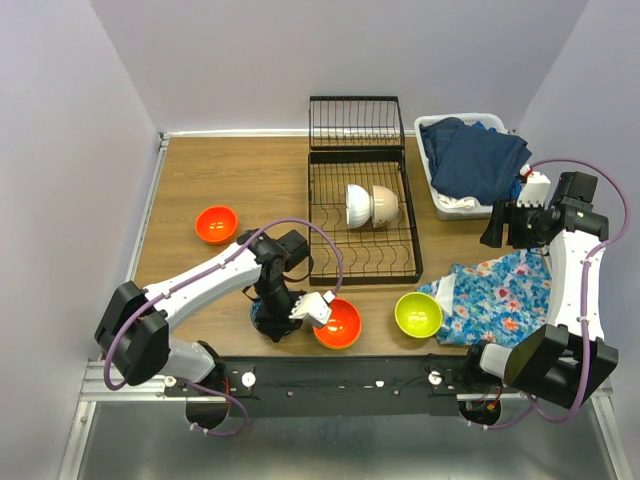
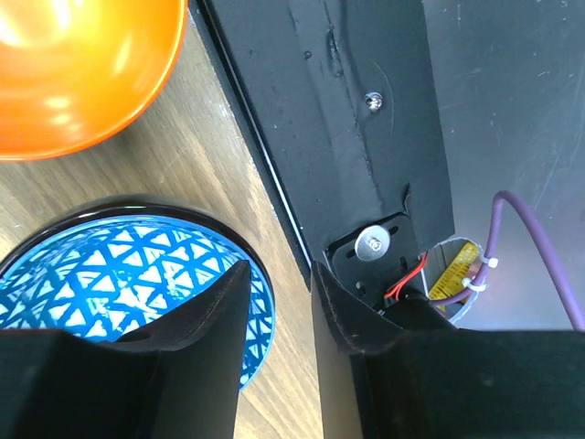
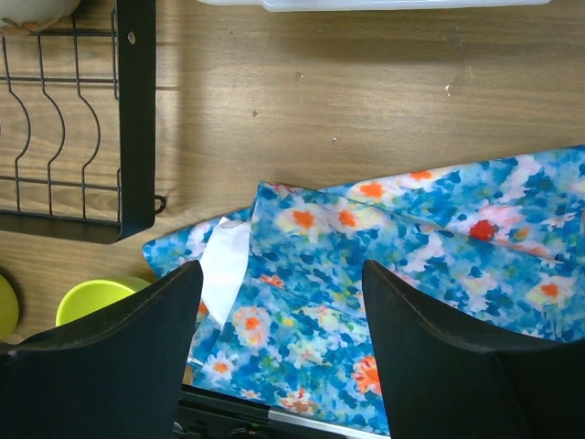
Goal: Load the bowls into the dish rack
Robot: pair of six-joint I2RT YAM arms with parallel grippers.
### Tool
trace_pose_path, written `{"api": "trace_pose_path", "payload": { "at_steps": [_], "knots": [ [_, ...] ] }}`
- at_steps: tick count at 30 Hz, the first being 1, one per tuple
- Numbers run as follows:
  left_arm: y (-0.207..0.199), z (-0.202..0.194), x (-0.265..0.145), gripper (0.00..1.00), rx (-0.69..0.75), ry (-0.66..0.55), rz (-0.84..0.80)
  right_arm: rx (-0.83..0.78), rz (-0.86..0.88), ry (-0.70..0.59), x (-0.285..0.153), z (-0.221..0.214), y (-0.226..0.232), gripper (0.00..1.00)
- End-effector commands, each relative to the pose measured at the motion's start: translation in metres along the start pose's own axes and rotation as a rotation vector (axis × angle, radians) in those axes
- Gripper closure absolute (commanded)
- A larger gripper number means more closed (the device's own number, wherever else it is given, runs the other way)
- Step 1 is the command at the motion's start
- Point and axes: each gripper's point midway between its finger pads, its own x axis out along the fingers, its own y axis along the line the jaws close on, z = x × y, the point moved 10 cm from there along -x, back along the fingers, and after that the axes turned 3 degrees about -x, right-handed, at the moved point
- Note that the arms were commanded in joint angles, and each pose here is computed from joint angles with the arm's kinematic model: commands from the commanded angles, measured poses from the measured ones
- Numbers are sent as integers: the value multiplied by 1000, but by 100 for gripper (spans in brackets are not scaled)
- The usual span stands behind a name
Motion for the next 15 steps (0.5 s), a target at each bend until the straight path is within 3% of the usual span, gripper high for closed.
{"api": "trace_pose_path", "payload": {
  "at_steps": [1,11,12,15],
  "knots": [
    [-7,2,-1,59,-38,-8,-50,17,17,-18,3,0,-1,22],
    [9,-5,10,45,-101,26,67,21,24,-11,5,-3,0,22],
    [9,-6,11,2,-101,27,67,22,25,-7,5,-4,0,22],
    [11,-9,16,1,-102,35,78,16,21,-5,5,-4,-1,22]
  ]
}}
